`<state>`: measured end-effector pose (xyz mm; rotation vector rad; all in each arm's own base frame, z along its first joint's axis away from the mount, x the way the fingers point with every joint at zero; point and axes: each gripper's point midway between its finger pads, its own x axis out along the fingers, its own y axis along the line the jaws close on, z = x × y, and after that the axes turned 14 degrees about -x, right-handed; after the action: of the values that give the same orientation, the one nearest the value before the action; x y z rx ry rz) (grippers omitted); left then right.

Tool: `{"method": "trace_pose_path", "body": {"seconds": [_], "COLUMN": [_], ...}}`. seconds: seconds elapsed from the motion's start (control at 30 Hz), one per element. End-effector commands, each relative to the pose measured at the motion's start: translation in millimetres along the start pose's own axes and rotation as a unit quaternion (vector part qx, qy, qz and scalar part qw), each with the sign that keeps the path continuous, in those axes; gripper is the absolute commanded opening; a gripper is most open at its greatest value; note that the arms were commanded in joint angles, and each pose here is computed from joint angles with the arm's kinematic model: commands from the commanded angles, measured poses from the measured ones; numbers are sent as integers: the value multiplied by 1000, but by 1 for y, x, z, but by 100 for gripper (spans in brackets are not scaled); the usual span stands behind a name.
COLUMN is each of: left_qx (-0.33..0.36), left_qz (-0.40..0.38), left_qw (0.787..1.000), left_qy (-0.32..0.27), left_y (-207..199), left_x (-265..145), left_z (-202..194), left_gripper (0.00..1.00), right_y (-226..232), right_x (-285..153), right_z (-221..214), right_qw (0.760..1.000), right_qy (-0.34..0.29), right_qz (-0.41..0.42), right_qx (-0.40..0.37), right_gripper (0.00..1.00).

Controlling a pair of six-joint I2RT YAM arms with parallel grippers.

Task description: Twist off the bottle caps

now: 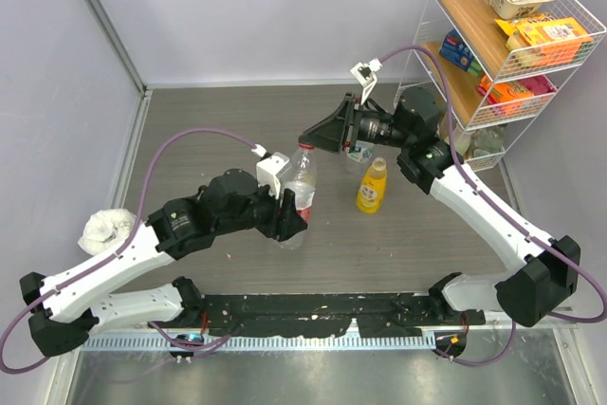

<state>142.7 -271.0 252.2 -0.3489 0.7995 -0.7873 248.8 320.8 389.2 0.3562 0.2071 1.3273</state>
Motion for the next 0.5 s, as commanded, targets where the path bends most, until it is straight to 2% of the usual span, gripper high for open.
{"method": "trace_pose_path", "body": {"seconds": [0.0, 0.2, 0.47], "left_qx": [34, 39, 43], "left_qz": [-112, -150, -159], "left_qw": [993, 988, 986], "left_qy": [0, -2, -2], "left_y": [-40, -51, -53], "left_x": [-10, -17, -18], "left_z": [1, -1, -2], "left_gripper": [0, 0, 0], "right_y": [48, 67, 77], "right_x": [-12, -18, -26], "right_z": [34, 39, 43], "right_qw": [992, 985, 981], "right_qy": [-50, -50, -54], "right_qz": [106, 157, 172], "right_qx": [-40, -58, -75], "right_gripper": [2, 1, 1]}}
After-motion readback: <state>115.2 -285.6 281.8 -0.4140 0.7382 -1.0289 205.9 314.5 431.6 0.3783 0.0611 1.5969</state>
